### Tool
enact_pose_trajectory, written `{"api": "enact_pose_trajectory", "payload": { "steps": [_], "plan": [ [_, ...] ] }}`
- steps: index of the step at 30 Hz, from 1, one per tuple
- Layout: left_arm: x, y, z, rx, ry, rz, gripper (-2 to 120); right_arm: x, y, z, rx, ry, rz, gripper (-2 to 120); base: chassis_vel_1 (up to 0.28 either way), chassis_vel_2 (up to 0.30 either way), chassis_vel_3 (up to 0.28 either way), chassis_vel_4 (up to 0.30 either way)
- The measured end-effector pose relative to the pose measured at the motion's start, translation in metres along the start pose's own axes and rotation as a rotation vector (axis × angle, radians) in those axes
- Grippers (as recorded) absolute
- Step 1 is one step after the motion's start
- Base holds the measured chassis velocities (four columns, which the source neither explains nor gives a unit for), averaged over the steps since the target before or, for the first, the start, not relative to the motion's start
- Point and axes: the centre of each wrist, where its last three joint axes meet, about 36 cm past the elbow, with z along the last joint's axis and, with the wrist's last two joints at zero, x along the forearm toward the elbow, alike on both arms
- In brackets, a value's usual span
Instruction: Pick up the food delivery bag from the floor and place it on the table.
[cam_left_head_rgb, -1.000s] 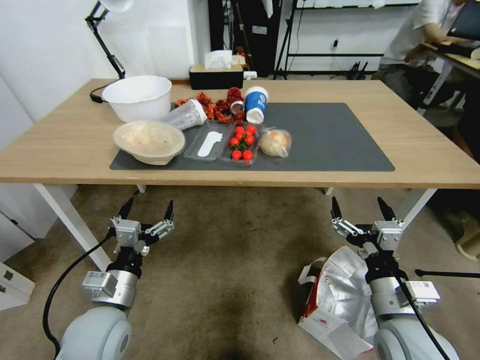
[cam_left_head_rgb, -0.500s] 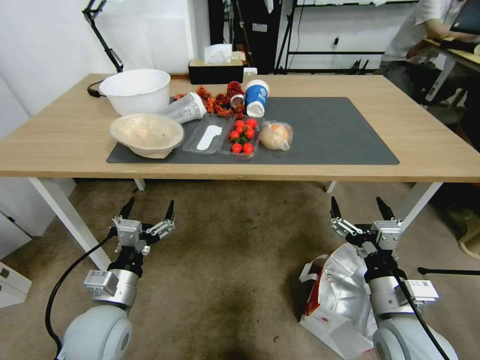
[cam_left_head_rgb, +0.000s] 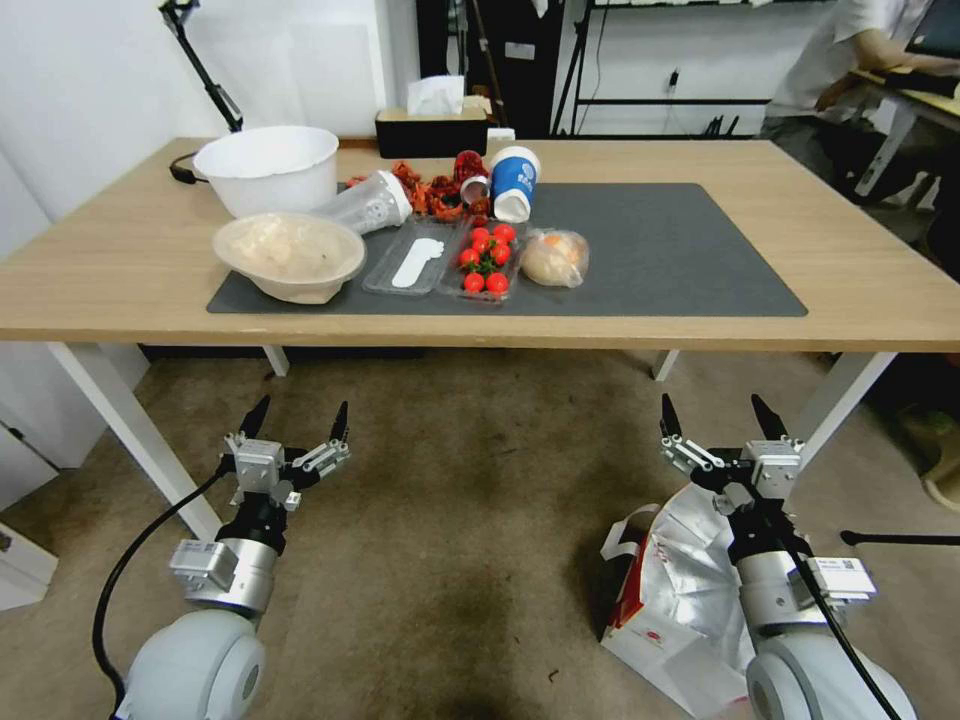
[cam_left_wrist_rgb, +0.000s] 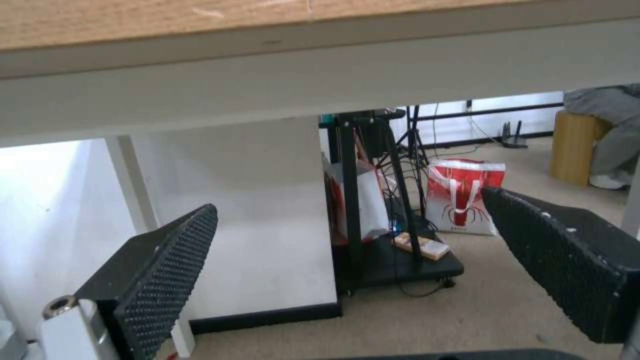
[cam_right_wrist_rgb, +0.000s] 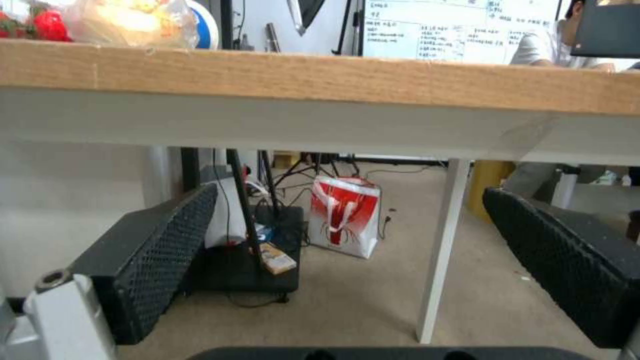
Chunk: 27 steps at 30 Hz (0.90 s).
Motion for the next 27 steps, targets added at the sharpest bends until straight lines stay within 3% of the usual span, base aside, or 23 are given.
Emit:
{"api": "enact_pose_trajectory", "payload": {
  "steps": [27],
  "plan": [
    [0.0020, 0.0002, -0.0017, -0.003, -0.006, 0.002, 99, 0.0038, 0.0001, -0.0006, 0.002, -0.010, 0.000, 100, 0.000, 0.000, 0.000, 0.000]
  ]
}}
